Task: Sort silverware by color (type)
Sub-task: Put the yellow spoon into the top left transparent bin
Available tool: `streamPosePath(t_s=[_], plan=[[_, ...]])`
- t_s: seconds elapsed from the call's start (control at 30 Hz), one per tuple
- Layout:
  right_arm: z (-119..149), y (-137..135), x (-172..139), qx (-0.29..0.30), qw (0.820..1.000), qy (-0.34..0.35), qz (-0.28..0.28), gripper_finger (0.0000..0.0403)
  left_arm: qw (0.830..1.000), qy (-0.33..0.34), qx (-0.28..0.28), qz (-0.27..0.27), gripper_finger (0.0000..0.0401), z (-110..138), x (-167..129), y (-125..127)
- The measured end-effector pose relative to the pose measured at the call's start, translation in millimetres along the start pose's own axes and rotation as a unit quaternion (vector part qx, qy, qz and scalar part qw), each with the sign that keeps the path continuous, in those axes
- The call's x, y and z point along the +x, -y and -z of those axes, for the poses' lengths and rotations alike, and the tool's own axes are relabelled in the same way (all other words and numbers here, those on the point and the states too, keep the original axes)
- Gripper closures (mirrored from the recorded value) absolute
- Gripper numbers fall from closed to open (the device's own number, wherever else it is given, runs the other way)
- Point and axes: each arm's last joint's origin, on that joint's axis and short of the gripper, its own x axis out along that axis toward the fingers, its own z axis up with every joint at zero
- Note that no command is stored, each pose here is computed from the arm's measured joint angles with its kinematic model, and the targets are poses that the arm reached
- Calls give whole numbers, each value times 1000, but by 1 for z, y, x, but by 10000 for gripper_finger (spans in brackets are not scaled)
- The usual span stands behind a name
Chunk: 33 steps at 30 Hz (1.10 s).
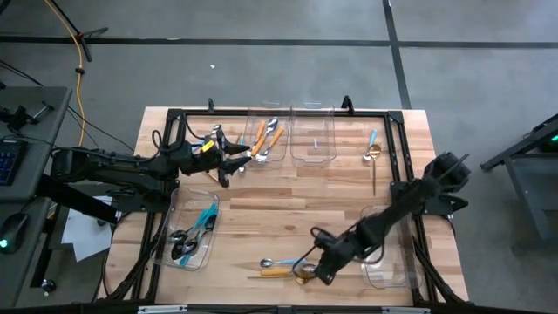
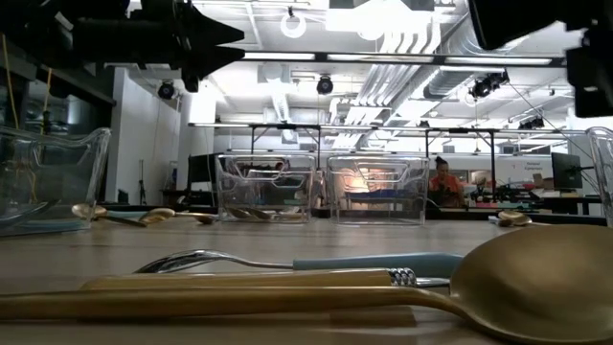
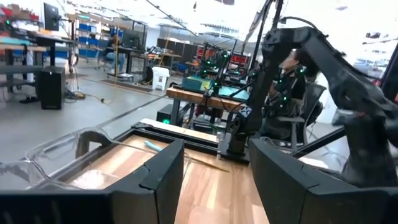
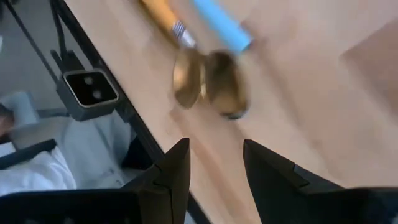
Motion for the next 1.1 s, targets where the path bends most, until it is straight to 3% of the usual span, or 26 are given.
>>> streamPosePath(t_s=[0.33, 1.1], plan=[[4, 0, 47, 52, 997, -26, 51, 269, 1000, 0, -14, 0, 231, 0, 0, 0], [-2, 6, 59, 77, 994, 14, 71, 269, 1000, -16, -23, -3, 231, 3, 0, -1]])
